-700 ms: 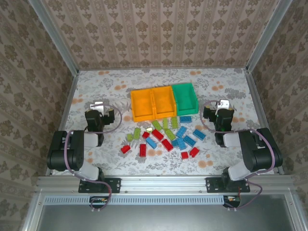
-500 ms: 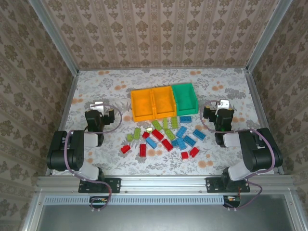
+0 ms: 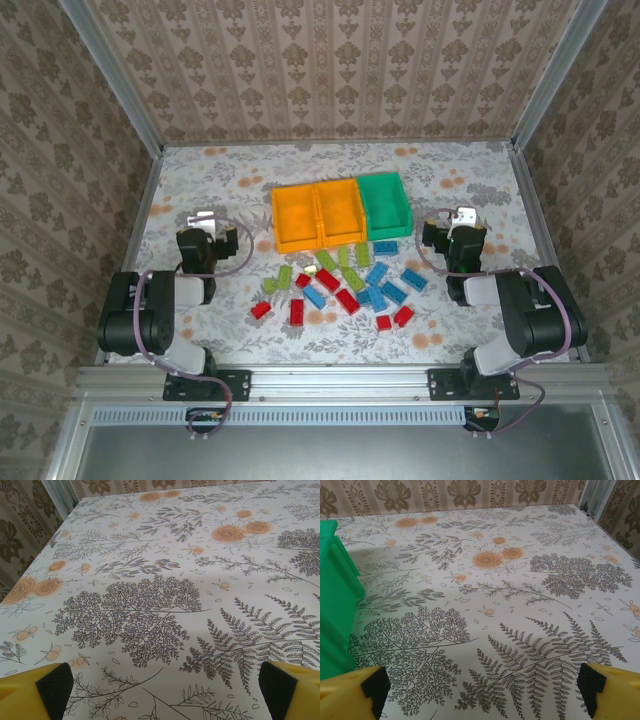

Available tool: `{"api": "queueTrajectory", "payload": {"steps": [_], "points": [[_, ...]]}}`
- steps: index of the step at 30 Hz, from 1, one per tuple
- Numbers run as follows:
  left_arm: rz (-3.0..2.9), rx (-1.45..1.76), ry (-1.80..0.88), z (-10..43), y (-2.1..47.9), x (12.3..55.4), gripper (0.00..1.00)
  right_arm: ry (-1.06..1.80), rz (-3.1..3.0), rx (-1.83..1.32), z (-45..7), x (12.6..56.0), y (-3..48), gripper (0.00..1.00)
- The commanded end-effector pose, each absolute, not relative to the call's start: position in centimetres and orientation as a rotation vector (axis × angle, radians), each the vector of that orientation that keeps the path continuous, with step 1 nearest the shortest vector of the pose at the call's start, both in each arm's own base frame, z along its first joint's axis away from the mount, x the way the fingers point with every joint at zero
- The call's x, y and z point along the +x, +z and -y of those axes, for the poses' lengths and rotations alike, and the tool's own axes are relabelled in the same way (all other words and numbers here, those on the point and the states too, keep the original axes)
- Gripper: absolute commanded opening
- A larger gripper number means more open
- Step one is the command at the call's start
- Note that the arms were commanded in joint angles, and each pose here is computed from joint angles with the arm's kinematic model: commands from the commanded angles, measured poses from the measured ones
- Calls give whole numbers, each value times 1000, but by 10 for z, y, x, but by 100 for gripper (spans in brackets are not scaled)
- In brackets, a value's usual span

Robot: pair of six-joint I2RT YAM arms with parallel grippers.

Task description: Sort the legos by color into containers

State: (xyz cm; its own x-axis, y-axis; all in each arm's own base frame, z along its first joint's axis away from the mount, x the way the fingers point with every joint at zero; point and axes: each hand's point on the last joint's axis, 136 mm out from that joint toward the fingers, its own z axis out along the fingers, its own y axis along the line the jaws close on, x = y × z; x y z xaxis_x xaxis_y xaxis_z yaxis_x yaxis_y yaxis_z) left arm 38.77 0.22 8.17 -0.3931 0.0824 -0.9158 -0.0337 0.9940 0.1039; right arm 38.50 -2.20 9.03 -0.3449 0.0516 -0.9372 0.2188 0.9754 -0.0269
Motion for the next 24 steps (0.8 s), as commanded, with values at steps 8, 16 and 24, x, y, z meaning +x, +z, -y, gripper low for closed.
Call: {"api": "queueTrajectory", "payload": {"steps": [8, 16, 24], "points": [[-1921, 31, 144, -6, 96, 398, 100, -190, -1881, 200, 26, 393, 101, 100], [-1922, 31, 144, -6, 95, 398, 100, -189, -1881, 200, 25, 393, 102, 100], [-1924, 36, 155, -5, 104, 400, 100, -145, -1895, 128, 14, 396, 104, 100]]}}
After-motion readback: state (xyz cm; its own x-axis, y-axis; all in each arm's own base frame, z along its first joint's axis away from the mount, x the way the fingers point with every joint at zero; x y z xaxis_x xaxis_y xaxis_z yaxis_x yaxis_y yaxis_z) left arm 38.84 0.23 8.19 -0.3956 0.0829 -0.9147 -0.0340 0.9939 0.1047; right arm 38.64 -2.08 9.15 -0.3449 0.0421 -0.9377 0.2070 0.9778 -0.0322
